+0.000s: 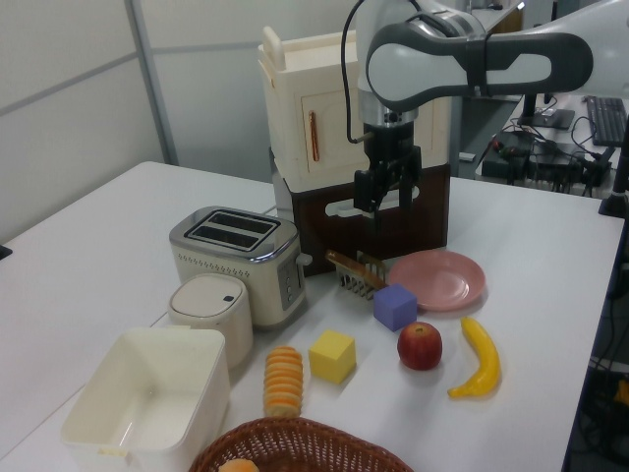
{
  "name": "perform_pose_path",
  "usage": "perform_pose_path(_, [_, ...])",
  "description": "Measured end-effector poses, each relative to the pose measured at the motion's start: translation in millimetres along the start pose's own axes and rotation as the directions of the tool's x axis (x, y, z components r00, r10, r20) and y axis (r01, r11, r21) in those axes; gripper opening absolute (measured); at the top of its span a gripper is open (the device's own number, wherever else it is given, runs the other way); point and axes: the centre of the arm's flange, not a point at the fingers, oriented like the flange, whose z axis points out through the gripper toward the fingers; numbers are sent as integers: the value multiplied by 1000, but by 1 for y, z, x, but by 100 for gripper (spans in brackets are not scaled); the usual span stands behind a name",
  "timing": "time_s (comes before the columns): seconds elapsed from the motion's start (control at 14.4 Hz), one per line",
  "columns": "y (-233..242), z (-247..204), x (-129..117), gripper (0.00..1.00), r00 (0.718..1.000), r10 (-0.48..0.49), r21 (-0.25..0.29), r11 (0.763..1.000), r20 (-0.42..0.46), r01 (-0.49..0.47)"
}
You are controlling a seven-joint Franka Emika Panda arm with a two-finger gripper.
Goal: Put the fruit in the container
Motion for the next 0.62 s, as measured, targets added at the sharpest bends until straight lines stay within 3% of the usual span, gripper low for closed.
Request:
perform_pose_path(0.42, [9, 22, -31, 100, 998, 14, -3, 1000, 57, -14])
perform_pose_path(0.62, [16, 21, -34, 100, 998, 27, -1, 1000, 55, -27])
